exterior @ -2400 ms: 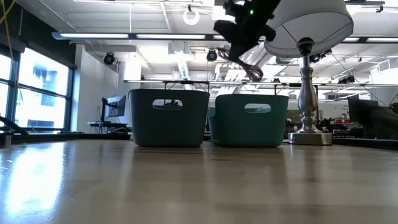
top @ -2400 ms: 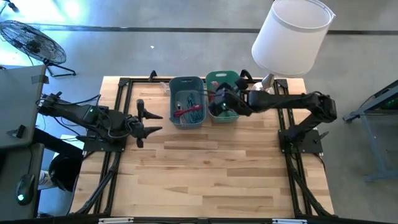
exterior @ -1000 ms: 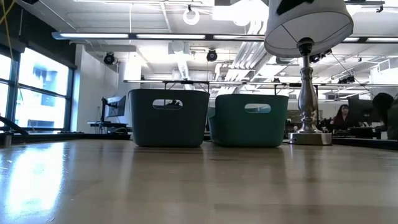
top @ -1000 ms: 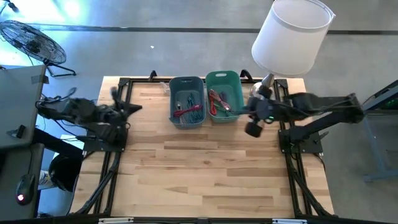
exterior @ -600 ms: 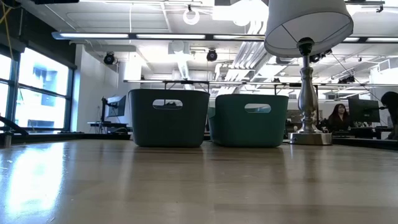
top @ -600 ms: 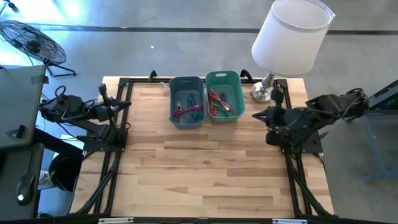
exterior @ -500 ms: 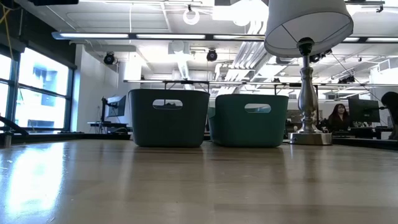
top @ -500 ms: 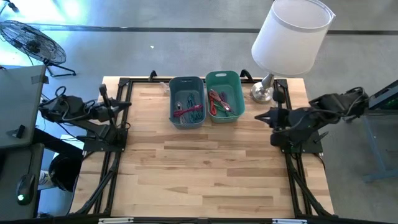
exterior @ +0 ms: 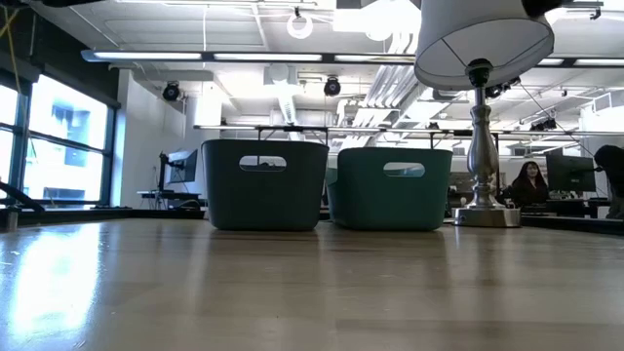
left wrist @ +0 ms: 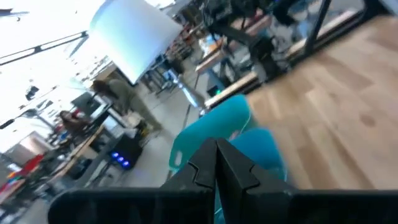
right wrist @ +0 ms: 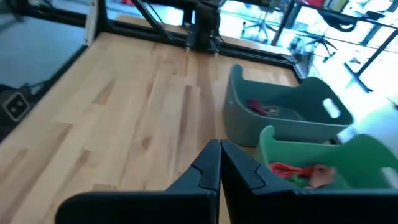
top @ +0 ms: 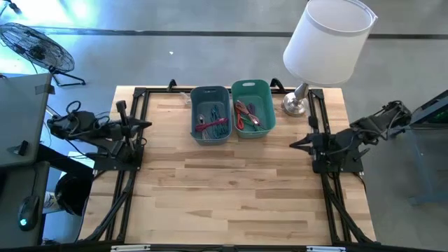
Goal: Pick & Place USB Port
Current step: Return to Home Position
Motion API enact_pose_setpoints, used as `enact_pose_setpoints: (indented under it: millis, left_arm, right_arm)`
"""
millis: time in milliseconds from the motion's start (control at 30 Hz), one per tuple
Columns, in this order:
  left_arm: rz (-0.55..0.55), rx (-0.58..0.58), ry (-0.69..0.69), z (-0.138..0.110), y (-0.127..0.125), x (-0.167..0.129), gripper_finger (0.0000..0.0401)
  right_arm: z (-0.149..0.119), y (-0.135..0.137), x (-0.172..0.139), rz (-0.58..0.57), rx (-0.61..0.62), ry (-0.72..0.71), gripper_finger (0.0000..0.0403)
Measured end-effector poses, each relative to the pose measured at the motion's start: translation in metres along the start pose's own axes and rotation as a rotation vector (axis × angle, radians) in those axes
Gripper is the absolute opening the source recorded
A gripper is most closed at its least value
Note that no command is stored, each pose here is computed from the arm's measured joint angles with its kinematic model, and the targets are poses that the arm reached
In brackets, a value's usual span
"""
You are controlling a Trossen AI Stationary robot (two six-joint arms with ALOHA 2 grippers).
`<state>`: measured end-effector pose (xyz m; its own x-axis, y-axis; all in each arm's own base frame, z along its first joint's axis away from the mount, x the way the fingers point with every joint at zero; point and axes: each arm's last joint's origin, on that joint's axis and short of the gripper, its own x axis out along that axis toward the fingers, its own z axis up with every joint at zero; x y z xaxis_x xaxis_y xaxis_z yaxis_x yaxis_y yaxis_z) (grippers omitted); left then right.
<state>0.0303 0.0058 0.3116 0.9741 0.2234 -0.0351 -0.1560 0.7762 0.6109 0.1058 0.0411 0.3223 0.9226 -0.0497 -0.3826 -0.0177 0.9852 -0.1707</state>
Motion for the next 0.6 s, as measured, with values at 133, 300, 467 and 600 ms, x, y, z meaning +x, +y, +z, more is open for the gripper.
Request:
enact_pose_setpoints:
  millis: [133, 300, 467, 600]
  left_arm:
    - [-0.045, -0.022, -0.027, -0.003, -0.007, 0.004, 0.0]
    - [-0.015, -0.014, 0.044, -0.014, -0.021, 0.015, 0.0]
    - [0.018, 0.003, 0.042, -0.022, -0.035, 0.026, 0.0]
    - [-0.011, 0.005, 0.041, -0.029, -0.044, 0.031, 0.0]
  right_arm:
    - [-0.026, 0.004, 0.006, 0.049, 0.022, -0.056, 0.0]
    - [-0.045, 0.008, 0.014, 0.09, 0.041, -0.132, 0.0]
    - [-0.055, 0.015, 0.024, 0.153, 0.013, -0.183, 0.0]
    - [-0.064, 0.019, 0.03, 0.172, -0.003, -0.187, 0.0]
